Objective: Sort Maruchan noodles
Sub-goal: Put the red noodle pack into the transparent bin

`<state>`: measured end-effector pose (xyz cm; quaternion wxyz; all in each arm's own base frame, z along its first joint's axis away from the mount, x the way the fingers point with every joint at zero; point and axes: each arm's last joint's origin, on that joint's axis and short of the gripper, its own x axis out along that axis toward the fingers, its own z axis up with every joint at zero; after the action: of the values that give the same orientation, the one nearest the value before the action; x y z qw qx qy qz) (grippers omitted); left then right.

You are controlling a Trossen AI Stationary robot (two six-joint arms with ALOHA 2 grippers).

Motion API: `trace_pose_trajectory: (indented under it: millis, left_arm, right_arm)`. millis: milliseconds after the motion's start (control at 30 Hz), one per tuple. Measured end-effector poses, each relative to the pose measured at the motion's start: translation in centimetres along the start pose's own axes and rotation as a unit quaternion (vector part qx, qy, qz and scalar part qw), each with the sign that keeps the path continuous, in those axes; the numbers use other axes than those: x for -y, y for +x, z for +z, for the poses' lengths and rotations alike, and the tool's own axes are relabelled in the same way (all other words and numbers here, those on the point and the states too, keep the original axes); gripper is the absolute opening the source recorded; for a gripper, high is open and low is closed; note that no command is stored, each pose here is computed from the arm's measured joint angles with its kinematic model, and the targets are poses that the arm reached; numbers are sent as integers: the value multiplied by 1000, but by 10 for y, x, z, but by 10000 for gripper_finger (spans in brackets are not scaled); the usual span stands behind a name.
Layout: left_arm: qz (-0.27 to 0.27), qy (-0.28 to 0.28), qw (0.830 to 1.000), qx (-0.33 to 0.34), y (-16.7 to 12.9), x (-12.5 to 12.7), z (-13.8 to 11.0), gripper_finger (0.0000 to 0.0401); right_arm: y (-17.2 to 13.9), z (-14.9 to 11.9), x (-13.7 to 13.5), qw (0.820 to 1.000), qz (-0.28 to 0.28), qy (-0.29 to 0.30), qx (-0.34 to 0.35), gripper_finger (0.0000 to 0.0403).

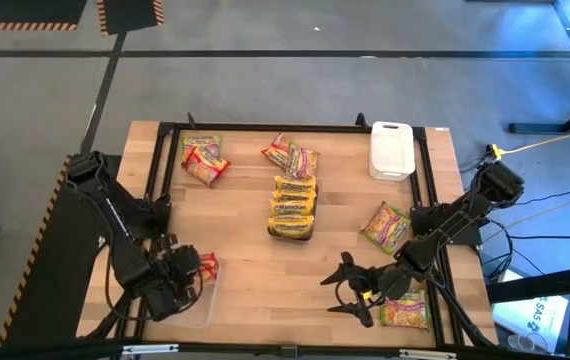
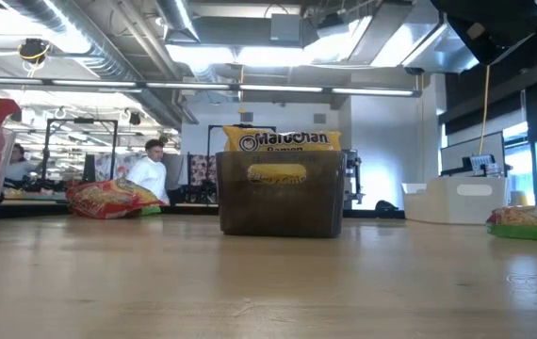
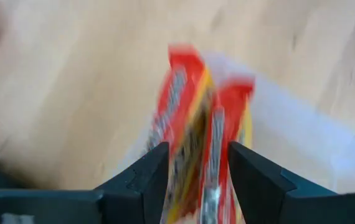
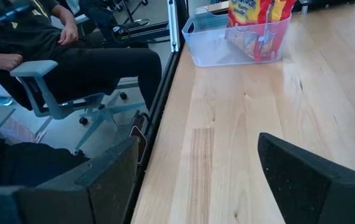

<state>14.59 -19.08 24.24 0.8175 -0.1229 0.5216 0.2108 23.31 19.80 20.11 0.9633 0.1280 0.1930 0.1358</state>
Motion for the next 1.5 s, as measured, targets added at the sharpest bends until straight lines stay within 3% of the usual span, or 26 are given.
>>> trace_pose_trajectory:
  millis: [233,467,600,833,967,1133,1233,1367,1500]
  left_arm:
    - [-30,-75,989,120,-2,9,32,158]
    - [-92,-117,951,270,4,32,71,158]
    - [-137,-75,939,305,16,56,93,158]
    - [-254,76,920,288,63,97,114,158]
    - [-254,91,916,298,89,103,123,158]
    - [-193,74,931,301,104,88,140,158]
    - [-176,66,934,303,87,68,153,158]
    - [-130,33,949,284,55,24,167,156]
    - [-22,-52,971,231,38,-34,169,138]
  right_arm:
    - [0,1,1,1000,-25,0,13,308]
    - [0,0,1,1000,-22,-2,8,308]
    - [-6,0,4,999,-34,7,-18,308]
    - [-38,10,19,991,-123,28,-50,281]
    - [-43,15,33,985,-160,29,-58,244]
    - [-41,15,53,974,-205,0,-93,197]
    - [-41,16,66,965,-233,-26,-117,172]
    - [-42,17,82,952,-263,-54,-144,144]
    - [-42,17,95,943,-294,-55,-149,125]
